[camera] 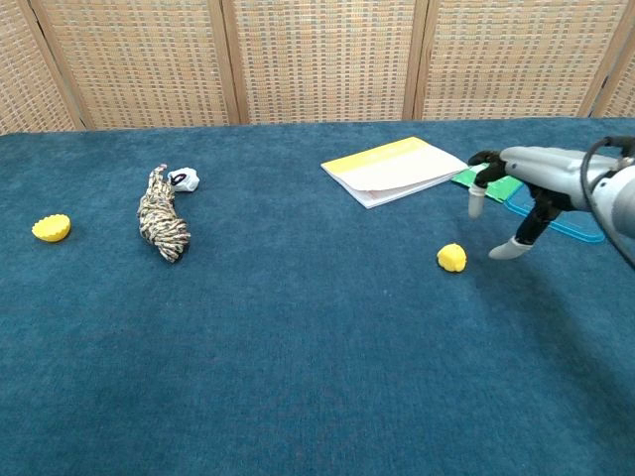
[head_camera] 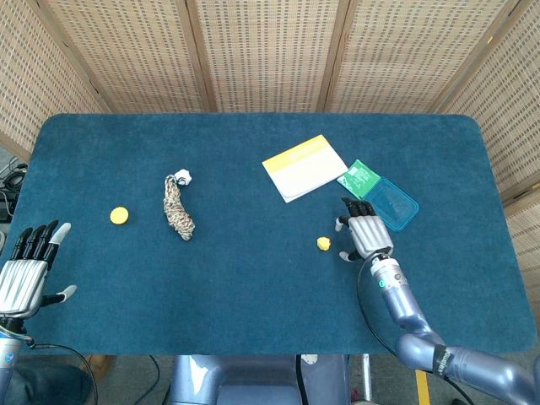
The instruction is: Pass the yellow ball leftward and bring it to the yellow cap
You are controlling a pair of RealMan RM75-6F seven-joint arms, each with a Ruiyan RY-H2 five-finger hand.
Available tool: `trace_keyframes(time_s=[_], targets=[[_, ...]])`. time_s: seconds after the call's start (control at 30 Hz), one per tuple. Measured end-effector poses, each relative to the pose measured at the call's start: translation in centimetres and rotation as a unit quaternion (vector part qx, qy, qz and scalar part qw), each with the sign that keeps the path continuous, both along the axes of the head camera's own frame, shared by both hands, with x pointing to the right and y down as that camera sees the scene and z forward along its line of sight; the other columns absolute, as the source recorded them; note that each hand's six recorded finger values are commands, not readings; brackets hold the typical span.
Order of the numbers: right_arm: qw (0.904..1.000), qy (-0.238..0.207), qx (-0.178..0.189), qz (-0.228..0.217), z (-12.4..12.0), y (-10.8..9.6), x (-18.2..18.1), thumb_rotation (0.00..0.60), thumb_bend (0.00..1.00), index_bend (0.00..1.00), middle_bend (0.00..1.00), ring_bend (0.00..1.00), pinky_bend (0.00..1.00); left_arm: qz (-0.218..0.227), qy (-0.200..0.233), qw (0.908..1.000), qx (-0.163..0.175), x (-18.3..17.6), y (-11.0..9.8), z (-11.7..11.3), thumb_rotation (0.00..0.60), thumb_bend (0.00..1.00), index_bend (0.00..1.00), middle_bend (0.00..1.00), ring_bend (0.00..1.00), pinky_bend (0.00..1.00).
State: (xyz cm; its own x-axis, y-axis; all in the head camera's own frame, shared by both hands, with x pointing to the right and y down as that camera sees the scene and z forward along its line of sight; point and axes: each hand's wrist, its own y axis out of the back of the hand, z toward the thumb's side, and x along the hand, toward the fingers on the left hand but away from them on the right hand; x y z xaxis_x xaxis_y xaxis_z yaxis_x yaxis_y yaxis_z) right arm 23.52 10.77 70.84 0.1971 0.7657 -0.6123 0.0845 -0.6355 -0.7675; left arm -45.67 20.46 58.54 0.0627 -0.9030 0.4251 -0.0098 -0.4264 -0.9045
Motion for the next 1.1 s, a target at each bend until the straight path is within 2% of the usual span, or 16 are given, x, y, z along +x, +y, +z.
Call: trace_keyframes(time_s=[0.13, 0.4, 0.8, 1.1], targets=[[0.9999, 0.001, -0.010, -0.003, 1.8, -0.2, -2.2, 0.600, 0.18, 0.43, 0.00, 0.00, 0.00, 0.001, -0.003, 1.0000, -0.007, 0.1, 0.1, 0.3, 0.600, 0.00, 0.00, 0.00, 0.00, 0.00], [0.9998, 0.012, -0.018, 0.000, 3.1, -0.6, -2.8, 0.600, 0.23, 0.44, 0.00, 0.00, 0.00, -0.002, -0.005, 0.9999, -0.012, -0.1, 0.0, 0.5, 0.600, 0.00, 0.00, 0.00, 0.00, 0.00], [0.9986, 0.030, -0.043, 0.005, 3.8, -0.3, -1.8, 0.600, 0.23, 0.44, 0.00, 0.00, 0.00, -0.002, -0.008, 0.9998, -0.016, -0.1, 0.0, 0.8, 0.600, 0.00, 0.00, 0.00, 0.00, 0.00], [0.9986, 0.022, -0.047, 0.011, 3.9, -0.4, -2.1, 0.600, 0.24, 0.47, 0.00, 0.00, 0.00, -0.001, -0.011, 0.9998, -0.015, 0.0, 0.1, 0.9, 0.600, 0.00, 0.00, 0.00, 0.00, 0.00]])
